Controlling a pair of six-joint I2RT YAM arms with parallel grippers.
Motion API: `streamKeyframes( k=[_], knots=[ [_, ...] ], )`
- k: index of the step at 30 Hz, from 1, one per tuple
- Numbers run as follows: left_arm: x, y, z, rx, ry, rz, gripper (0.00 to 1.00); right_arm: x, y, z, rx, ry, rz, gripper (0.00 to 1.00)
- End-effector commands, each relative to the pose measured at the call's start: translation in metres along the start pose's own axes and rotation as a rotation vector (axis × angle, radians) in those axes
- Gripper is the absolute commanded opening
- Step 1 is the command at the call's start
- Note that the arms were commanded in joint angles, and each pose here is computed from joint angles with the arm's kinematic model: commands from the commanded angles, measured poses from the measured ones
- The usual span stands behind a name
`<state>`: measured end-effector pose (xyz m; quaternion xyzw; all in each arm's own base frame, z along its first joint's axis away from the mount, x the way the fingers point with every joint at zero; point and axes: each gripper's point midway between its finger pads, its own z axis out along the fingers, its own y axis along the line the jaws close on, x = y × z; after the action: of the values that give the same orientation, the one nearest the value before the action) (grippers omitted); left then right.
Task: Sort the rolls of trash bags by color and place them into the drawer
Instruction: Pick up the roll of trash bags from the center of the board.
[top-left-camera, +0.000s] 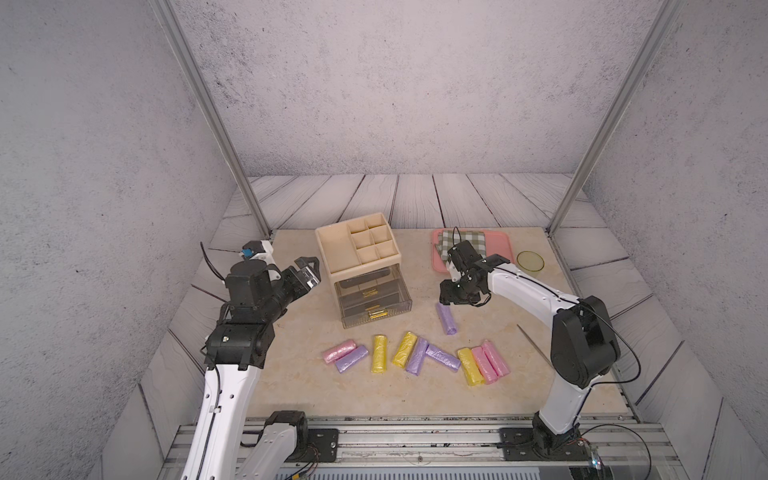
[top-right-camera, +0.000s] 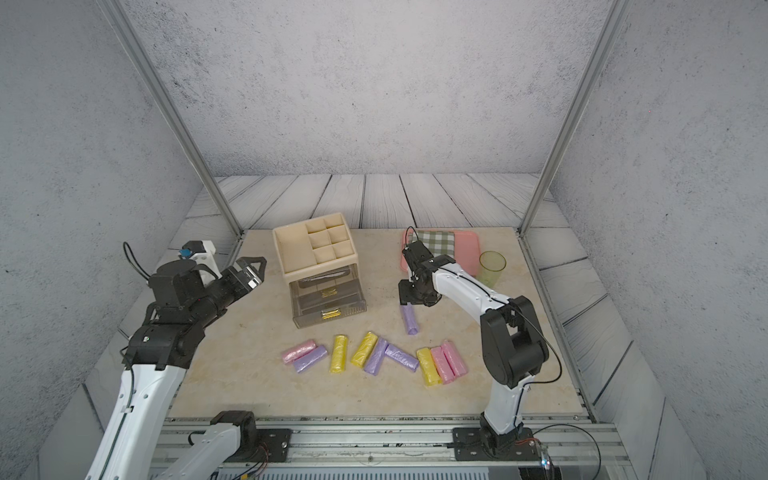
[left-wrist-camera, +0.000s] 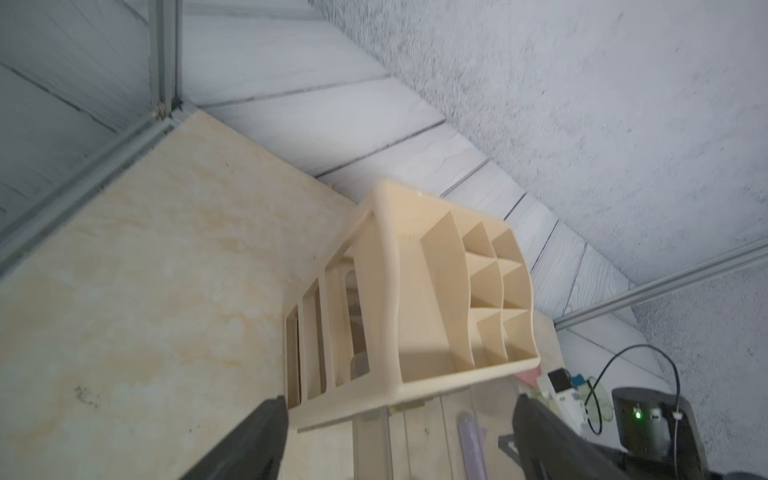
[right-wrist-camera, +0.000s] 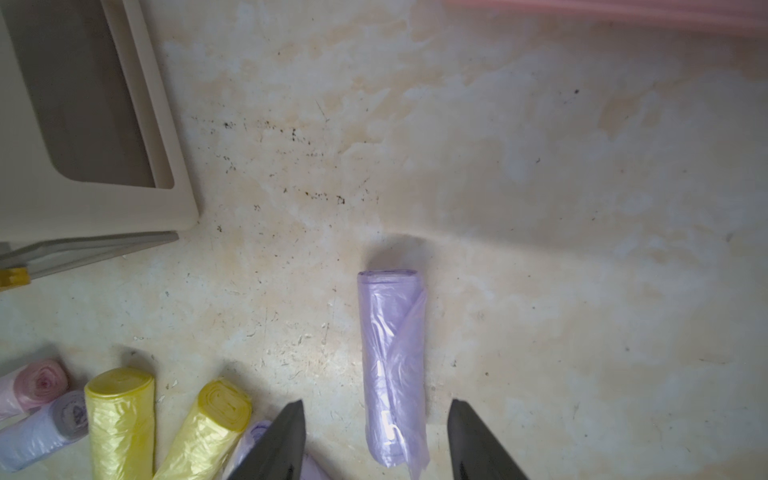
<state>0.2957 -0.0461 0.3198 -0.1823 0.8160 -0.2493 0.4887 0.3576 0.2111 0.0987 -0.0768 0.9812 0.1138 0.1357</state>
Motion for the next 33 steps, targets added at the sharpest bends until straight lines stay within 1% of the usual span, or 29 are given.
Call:
streamKeyframes(
  k=[1, 3, 7, 14, 25, 28, 30, 33],
  knots=[
    [0.032, 0.011, 0.002, 0.010, 0.094, -0.045, 0.91, 0.017, -0.002, 0.016, 0.021, 0.093, -0.027, 0.63],
    [0.041, 0.015, -0.001, 0.006, 0.108, -0.045, 0.91, 0.021, -0.004, 0.022, 0.036, 0.119, -0.034, 0.66],
    [0.051, 0.021, -0.007, -0.007, 0.125, -0.036, 0.91, 0.025, -0.008, 0.031, 0.066, 0.148, -0.049, 0.66],
    [0.060, 0.025, -0.014, -0.004, 0.128, -0.052, 0.91, 0.028, -0.008, 0.045, 0.096, 0.180, -0.077, 0.58],
    [0.060, 0.023, -0.011, 0.008, 0.133, -0.058, 0.91, 0.030, -0.022, 0.064, 0.179, 0.217, -0.104, 0.54],
    [0.061, 0.021, -0.007, 0.018, 0.142, -0.066, 0.91, 0.031, -0.020, 0.068, 0.172, 0.229, -0.112, 0.51],
    [0.061, 0.019, -0.005, 0.031, 0.150, -0.071, 0.91, 0.032, -0.020, 0.071, 0.167, 0.238, -0.116, 0.45],
    [0.059, 0.015, -0.004, 0.038, 0.162, -0.067, 0.91, 0.033, -0.018, 0.072, 0.153, 0.241, -0.125, 0.34]
  ],
)
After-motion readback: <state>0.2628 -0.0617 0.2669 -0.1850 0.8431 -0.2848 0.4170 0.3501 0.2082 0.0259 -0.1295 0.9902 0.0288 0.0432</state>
